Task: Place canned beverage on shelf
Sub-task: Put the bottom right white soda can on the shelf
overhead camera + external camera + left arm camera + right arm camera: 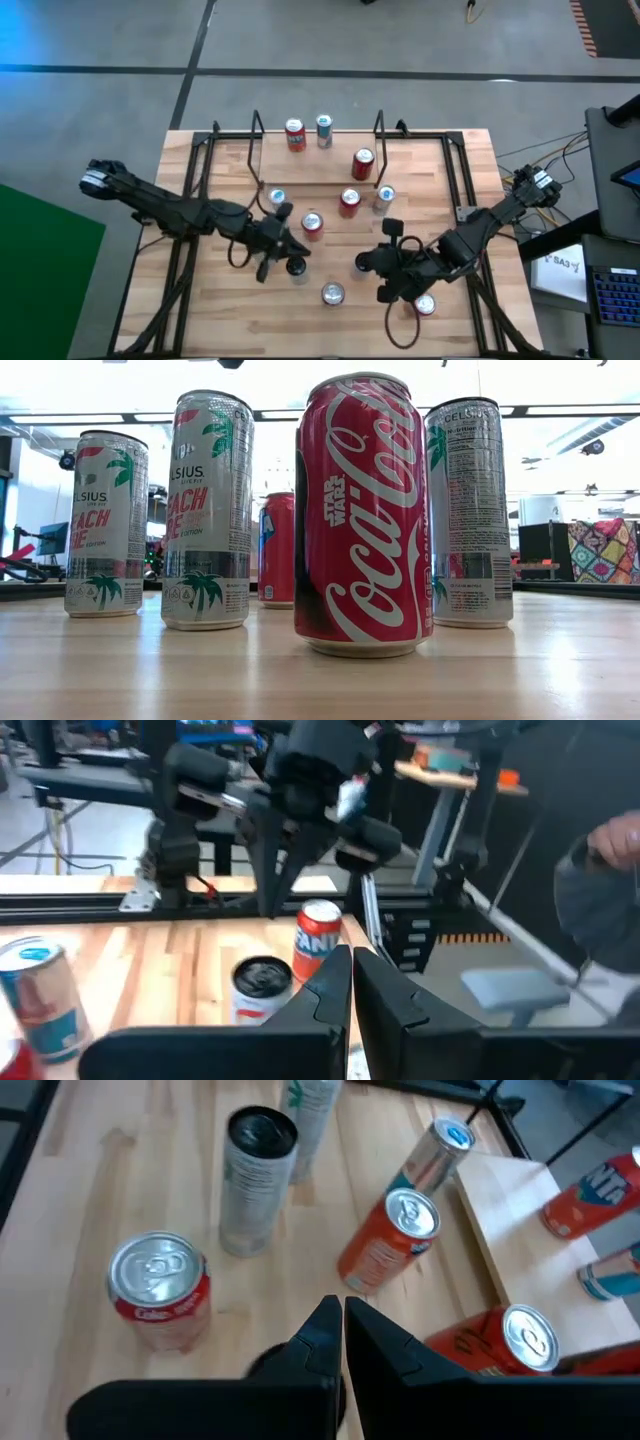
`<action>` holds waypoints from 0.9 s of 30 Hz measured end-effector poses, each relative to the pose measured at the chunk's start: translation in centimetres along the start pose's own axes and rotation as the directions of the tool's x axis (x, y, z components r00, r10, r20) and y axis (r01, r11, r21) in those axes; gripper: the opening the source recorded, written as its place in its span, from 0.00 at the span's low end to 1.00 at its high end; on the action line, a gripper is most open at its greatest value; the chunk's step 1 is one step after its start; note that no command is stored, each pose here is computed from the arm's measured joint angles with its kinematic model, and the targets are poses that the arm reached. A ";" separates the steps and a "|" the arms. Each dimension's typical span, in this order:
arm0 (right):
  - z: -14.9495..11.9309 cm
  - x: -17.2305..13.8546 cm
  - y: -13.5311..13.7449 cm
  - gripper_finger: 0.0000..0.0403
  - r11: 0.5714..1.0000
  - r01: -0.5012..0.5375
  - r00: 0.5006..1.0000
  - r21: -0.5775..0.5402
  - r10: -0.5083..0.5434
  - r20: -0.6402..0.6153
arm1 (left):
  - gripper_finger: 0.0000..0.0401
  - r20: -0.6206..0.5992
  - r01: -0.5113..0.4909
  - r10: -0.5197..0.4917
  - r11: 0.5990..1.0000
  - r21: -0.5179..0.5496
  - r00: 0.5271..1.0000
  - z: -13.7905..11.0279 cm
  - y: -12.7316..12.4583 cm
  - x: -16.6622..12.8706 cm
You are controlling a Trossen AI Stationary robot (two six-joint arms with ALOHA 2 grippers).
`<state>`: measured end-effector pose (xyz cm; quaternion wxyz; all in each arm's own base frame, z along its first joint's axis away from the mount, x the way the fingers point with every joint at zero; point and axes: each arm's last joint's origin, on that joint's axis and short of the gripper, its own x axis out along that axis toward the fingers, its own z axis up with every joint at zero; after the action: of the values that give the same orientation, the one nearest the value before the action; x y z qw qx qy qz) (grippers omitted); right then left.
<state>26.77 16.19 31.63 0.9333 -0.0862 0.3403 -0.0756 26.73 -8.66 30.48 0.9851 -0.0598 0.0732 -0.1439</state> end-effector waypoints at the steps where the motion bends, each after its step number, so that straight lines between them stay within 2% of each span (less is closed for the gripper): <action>1: -0.2 -0.2 0.3 0.02 1.000 -0.007 1.000 -0.005 0.007 0.006 | 0.00 -0.006 0.002 -0.002 1.000 0.006 1.000 -0.1 -0.2 0.3; 9: -1.5 -0.8 2.4 0.02 0.998 -0.055 0.997 0.009 0.054 0.050 | 0.00 -0.050 -0.059 0.060 0.998 0.024 0.997 -1.6 -1.5 1.7; 14: -1.9 -1.0 3.4 0.02 0.996 -0.093 0.992 0.002 0.093 0.090 | 0.00 -0.056 -0.055 0.058 0.997 0.058 0.997 -2.5 -2.7 2.4; 27: -2.9 0.1 4.7 0.02 0.992 -0.118 0.966 -0.037 0.123 0.227 | 0.00 -0.070 0.001 0.007 0.992 0.122 0.998 -1.5 -4.8 2.6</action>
<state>25.37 20.41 28.41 0.9681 -0.0845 0.2360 -0.0044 27.66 -14.18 29.35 0.9839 0.0059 0.0991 -0.1487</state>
